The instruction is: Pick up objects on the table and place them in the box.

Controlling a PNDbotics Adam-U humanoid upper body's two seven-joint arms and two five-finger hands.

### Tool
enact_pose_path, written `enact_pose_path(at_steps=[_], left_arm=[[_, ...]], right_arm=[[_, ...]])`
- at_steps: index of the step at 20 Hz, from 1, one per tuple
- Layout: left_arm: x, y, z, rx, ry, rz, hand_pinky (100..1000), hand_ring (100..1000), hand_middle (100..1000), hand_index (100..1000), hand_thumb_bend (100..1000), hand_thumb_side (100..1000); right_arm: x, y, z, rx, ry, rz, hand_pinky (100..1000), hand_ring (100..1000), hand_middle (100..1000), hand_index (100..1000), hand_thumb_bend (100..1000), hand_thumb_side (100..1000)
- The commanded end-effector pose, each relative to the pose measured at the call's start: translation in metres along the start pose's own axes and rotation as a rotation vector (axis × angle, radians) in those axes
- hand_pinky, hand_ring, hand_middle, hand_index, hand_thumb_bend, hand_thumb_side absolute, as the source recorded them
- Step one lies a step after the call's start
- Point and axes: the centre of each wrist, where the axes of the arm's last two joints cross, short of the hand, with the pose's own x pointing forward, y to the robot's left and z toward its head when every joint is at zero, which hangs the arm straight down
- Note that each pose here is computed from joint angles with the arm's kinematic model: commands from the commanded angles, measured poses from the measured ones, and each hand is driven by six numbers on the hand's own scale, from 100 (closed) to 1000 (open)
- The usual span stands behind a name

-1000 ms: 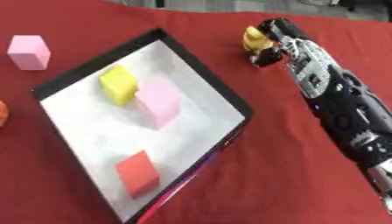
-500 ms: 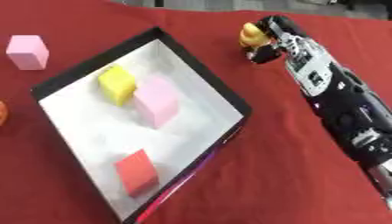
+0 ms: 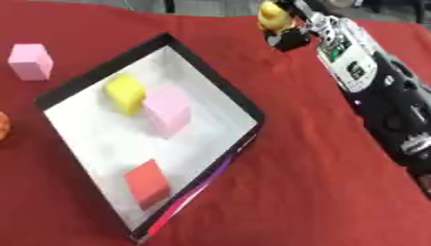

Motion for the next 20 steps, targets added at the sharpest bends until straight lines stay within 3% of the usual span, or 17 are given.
enact_pose_path(at_steps=[1,6,8,14,20], left_arm=[[0.006,0.007,-0.001,0.002,-0.015,-0.028,766,781,829,845,220,838],[0.005,0.014,0.002,0.031,-0.011,-0.039,767,782,830,845,221,826],[0.005,0.016,0.003,0.044,-0.012,-0.043,767,781,829,845,222,821],[0.007,0.024,0.005,0.074,-0.015,-0.062,769,782,829,845,220,809],[0.009,0.027,0.005,0.083,-0.029,-0.07,771,782,830,845,217,804]], right_arm=[[0.043,-0.029,0.02,-0.009,-0.167,0.074,834,664,568,692,287,100],[0.128,-0.033,0.064,0.084,-0.476,0.132,819,665,572,691,297,100],[0.15,-0.032,0.076,0.131,-0.564,0.145,811,659,566,683,303,100],[0.181,-0.008,0.081,0.307,-0.681,0.2,804,665,571,684,320,100],[0.191,0.038,0.066,0.473,-0.687,0.22,806,670,576,689,329,100]])
